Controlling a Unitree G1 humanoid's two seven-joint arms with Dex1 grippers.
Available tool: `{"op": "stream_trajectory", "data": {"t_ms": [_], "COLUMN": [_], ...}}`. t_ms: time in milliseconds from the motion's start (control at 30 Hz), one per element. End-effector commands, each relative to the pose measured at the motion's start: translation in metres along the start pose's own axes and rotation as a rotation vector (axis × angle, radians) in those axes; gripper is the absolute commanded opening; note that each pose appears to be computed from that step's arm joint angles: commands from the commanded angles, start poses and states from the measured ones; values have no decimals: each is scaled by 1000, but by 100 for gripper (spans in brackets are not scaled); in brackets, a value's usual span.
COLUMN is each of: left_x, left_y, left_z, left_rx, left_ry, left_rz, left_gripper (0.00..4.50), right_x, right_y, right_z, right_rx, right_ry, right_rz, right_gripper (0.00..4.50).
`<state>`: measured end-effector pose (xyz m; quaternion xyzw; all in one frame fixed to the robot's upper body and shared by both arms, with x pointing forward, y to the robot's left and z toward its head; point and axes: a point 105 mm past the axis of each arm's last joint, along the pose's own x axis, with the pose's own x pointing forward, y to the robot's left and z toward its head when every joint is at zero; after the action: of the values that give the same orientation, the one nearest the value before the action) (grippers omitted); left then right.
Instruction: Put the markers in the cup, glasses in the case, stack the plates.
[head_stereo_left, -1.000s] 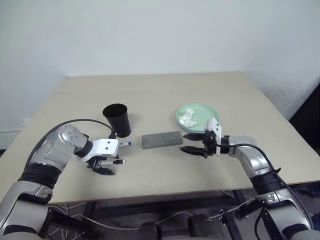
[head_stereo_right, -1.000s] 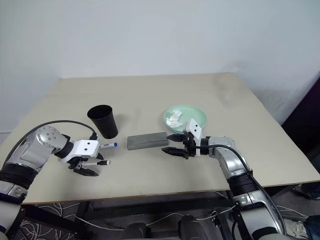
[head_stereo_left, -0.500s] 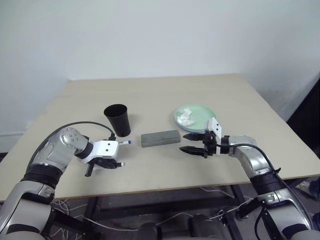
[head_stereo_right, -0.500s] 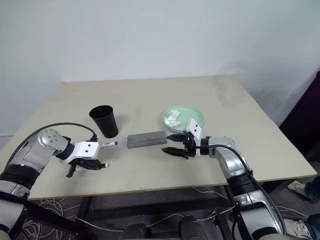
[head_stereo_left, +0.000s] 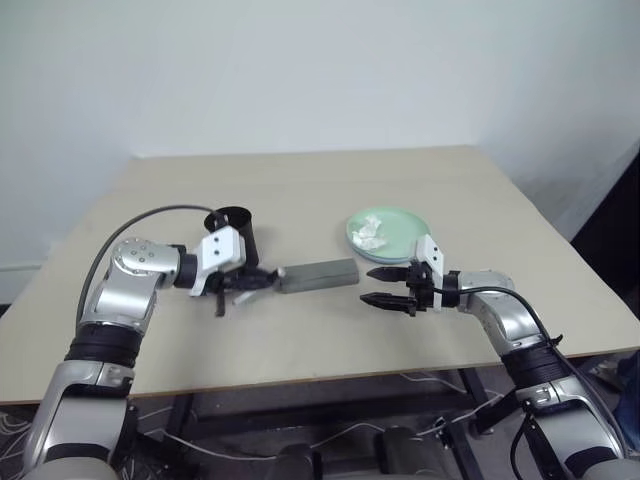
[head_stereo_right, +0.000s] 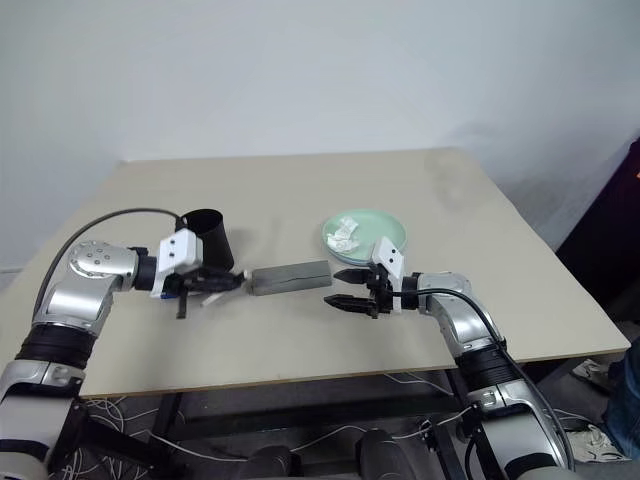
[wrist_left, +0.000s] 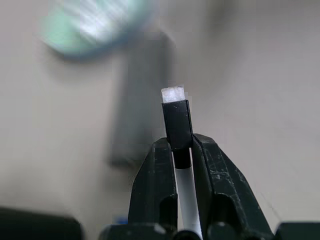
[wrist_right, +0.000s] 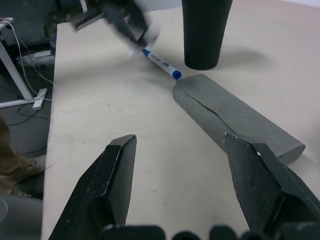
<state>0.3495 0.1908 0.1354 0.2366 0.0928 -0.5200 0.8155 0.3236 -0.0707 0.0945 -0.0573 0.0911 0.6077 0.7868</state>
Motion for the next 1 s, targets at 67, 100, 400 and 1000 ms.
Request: {"op": "stream_trajectory", "data": {"t_ms": [67, 100, 400, 1000], "left_x": [-19, -24, -62, -51], "left_y": [33, 40, 83, 90], "left_z": [61, 72, 81, 32], "left_rx": [30, 24, -4, -102], "left_ry": [-282, -349, -493, -495], "left_rz": [211, 265, 639, 763], "left_gripper": [7, 7, 7, 7], "right_x": [0, 0, 1, 1], "right_y": [-2, -2, -1, -1], "right_z": [17, 17, 18, 19], "right_rx": [-54, -55, -61, -68], "right_ry": [-26, -26, -25, -32], "right_rz": [9, 10, 17, 15], "right_gripper": [304, 304, 304, 304]}}
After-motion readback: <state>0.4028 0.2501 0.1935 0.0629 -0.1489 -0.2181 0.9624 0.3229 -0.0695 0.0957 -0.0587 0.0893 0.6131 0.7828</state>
